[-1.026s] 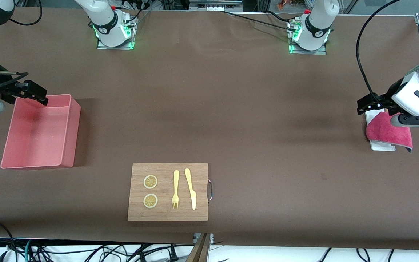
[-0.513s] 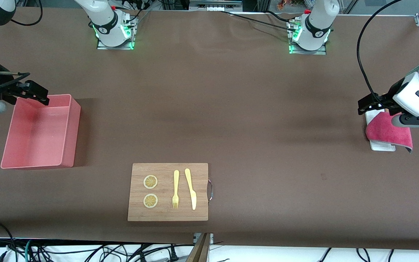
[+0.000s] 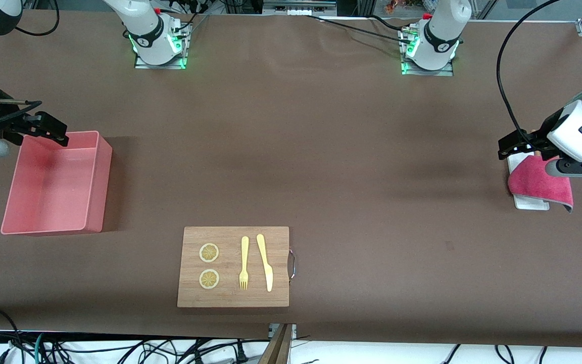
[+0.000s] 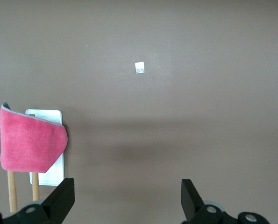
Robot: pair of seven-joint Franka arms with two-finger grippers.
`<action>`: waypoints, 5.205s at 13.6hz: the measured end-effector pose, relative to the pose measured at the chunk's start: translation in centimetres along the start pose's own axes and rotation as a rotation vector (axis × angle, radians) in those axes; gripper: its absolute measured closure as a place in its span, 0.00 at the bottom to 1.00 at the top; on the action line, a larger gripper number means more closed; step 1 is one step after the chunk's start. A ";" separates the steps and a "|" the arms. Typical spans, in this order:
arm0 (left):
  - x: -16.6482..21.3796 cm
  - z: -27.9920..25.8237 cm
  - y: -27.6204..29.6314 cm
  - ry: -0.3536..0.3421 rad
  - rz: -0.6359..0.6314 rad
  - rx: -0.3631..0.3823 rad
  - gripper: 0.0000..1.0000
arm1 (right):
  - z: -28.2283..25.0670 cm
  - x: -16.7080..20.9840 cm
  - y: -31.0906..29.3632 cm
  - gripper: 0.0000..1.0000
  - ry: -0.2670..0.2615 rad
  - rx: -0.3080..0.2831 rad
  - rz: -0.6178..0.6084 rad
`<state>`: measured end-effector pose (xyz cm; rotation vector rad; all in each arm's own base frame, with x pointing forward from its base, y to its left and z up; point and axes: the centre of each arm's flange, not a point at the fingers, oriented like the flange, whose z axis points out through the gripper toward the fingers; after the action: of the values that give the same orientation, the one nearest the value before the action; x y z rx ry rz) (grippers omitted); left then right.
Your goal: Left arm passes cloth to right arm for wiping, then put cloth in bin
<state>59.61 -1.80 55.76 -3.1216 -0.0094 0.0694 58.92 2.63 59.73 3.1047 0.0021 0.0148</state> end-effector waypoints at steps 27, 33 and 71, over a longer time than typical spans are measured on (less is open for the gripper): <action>1.1 0.2 0.3 -0.056 0.000 0.010 0.00 | 0.1 0.3 0.0 0.00 0.003 0.001 0.000; 0.1 -0.7 -0.6 -0.079 0.143 0.004 0.00 | 0.0 0.3 -0.1 0.00 0.005 0.002 -0.002; 4.2 26.8 -28.2 -0.263 0.138 0.024 0.36 | -0.1 0.3 -0.2 0.00 0.006 0.002 -0.004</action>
<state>62.50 26.93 29.33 -3.0595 0.2012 0.4762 59.25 2.87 59.86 3.1066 0.0090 0.0247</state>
